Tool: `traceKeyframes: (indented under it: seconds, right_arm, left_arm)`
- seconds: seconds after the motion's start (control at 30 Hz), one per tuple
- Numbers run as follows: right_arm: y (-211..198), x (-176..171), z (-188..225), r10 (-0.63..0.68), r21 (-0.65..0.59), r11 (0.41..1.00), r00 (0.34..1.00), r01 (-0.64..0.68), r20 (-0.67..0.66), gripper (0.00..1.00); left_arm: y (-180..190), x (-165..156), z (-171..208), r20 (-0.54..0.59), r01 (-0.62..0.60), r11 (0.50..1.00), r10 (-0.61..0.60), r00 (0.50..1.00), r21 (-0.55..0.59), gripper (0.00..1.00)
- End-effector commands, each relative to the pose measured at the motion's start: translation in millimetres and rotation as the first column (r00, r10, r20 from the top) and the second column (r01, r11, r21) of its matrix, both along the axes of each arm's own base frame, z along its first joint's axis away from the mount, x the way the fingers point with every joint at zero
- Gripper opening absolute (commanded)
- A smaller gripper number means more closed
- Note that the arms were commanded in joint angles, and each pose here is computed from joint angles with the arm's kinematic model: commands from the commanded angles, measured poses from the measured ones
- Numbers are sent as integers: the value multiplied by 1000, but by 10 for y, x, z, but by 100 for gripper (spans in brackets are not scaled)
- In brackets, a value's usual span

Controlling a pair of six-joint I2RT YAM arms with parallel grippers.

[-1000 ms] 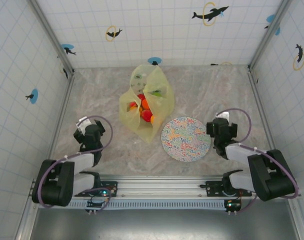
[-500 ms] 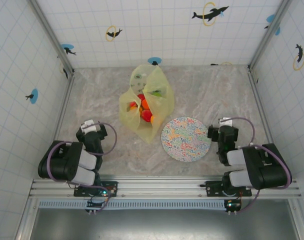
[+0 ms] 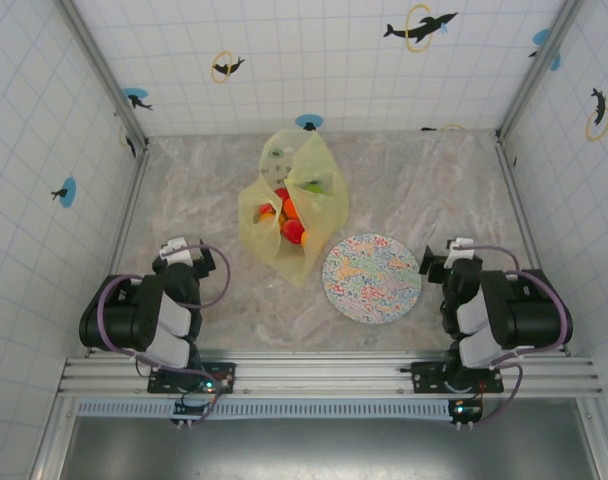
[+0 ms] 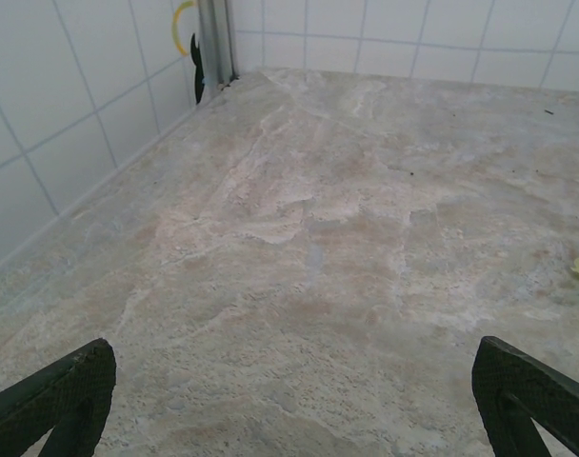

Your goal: Place the fruits into the plastic bag

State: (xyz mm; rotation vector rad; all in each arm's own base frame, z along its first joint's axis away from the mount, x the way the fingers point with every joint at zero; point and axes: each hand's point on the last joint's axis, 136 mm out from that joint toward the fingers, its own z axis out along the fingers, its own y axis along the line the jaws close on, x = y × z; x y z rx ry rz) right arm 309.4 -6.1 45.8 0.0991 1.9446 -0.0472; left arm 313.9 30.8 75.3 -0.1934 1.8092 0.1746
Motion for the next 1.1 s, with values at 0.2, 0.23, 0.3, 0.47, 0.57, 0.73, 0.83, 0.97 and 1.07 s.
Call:
traceKeyframes:
  seconds: [0.2,0.23,0.3,0.47,0.57,0.73,0.83,0.97,1.07]
  right_arm:
    - [22,2,54,14,13,1000,1000,-14,25,100]
    - [22,3,63,14,13,1000,999,-14,31,100]
    - [23,4,61,14,14,1000,999,-14,29,100]
    - [23,2,60,14,14,1000,999,-15,30,99]
    - [22,5,65,13,15,1000,999,-13,32,99]
    - [22,4,65,13,15,1000,999,-13,31,99]
    - [22,6,66,13,14,1000,999,-14,32,99]
    - [24,3,62,14,15,1000,999,-15,30,99]
    - [21,3,63,13,14,1000,999,-14,30,100]
  left_arm:
    - [-15,-99,-89,-27,16,1000,-16,999,-9,98]
    - [-10,-99,-86,-26,14,1000,-15,1000,-9,98]
    - [-11,-98,-94,-29,14,1000,-14,999,-10,98]
    - [-10,-97,-92,-28,14,1000,-14,1000,-11,98]
    - [-11,-98,-92,-28,14,1000,-14,1000,-11,98]
    - [-10,-97,-92,-28,14,1000,-14,1000,-10,98]
    - [-14,-96,-92,-28,15,1000,-15,999,-10,98]
    - [-10,-96,-89,-27,14,1000,-14,1000,-10,98]
    - [-9,-99,-94,-29,14,1000,-14,999,-10,98]
